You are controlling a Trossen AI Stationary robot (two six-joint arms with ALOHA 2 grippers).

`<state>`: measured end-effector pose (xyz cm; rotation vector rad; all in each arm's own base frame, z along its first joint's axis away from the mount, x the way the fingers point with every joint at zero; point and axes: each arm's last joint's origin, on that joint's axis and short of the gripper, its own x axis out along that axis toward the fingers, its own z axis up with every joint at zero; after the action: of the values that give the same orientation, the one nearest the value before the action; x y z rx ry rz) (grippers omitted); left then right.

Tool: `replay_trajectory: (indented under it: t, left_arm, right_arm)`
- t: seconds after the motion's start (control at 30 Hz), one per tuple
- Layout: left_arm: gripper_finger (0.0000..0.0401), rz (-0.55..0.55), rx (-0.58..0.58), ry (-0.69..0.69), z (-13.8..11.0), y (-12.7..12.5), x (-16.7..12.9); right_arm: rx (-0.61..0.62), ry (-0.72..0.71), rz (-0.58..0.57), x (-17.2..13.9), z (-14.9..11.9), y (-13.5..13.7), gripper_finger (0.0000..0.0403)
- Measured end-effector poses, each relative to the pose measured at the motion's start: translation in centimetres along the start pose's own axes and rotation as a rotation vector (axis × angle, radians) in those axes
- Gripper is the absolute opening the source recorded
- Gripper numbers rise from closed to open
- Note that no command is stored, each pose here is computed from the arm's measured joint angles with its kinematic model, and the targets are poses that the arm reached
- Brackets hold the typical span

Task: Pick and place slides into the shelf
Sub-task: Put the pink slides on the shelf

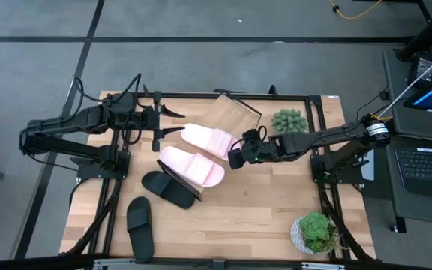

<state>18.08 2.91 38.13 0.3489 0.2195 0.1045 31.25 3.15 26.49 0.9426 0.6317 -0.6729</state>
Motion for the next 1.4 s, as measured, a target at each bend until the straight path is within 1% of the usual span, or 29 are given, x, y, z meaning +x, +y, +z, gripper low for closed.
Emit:
replay_trajectory:
  t: [0.13, 0.23, 0.37, 0.43, 0.53, 0.6, 0.83, 0.93, 1.03, 1.13, 1.2, 1.27, 1.4]
  left_arm:
    - [0.0153, 0.000, 0.000, -0.001, 0.0, 0.0, 0.0]
    - [0.0153, 0.000, 0.000, 0.000, 0.0, 0.0, 0.0]
    - [0.0153, 0.000, 0.000, 0.000, 0.0, 0.0, 0.0]
    - [0.0153, 0.000, 0.000, 0.000, 0.0, 0.0, 0.0]
    - [0.0153, 0.000, 0.000, 0.000, 0.0, 0.0, 0.0]
    - [0.0153, 0.000, 0.000, 0.000, 0.0, 0.0, 0.0]
    - [0.0153, -0.003, -0.001, 0.008, -0.1, 0.0, 0.0]
    - [0.0153, -0.003, -0.001, 0.008, -0.1, 0.0, 0.0]
    - [0.0153, -0.003, -0.001, 0.008, -0.1, 0.0, 0.0]
    - [0.0153, -0.003, -0.001, 0.008, -0.1, 0.0, 0.0]
    - [0.0153, -0.003, -0.001, 0.008, -0.1, 0.0, 0.0]
    - [0.0153, -0.003, -0.002, 0.008, -0.1, 0.0, 0.0]
    - [0.0153, -0.006, -0.012, 0.015, -0.1, -0.1, 0.0]
  right_arm:
    - [0.010, 0.027, 0.028, 0.0, 0.1, 0.2, 0.0284]
    - [0.016, 0.090, 0.068, 0.0, -0.1, 0.4, 0.0298]
    - [0.045, 0.200, 0.137, -0.1, -0.3, 0.8, 0.0299]
    - [0.041, 0.208, 0.141, -0.1, -0.4, 0.8, 0.0297]
    - [0.058, 0.165, 0.106, 0.0, -0.3, 0.6, 0.0296]
    - [0.068, 0.162, 0.096, 0.0, -0.2, 0.5, 0.0297]
    - [0.056, 0.256, 0.151, -0.3, -0.9, 1.0, 0.0297]
    - [0.036, 0.281, 0.168, -1.4, -0.9, 2.0, 0.0297]
    - [-0.072, 0.255, 0.190, -3.3, -0.7, 3.5, 0.0297]
    - [-0.225, 0.153, 0.176, -5.9, -0.4, 4.9, 0.0297]
    - [-0.354, 0.060, 0.131, -7.4, -0.5, 5.5, 0.0297]
    - [-0.454, -0.017, 0.072, -8.5, -0.7, 5.6, 0.0297]
    - [-0.554, -0.090, -0.025, -9.2, -1.8, 4.8, 0.0297]
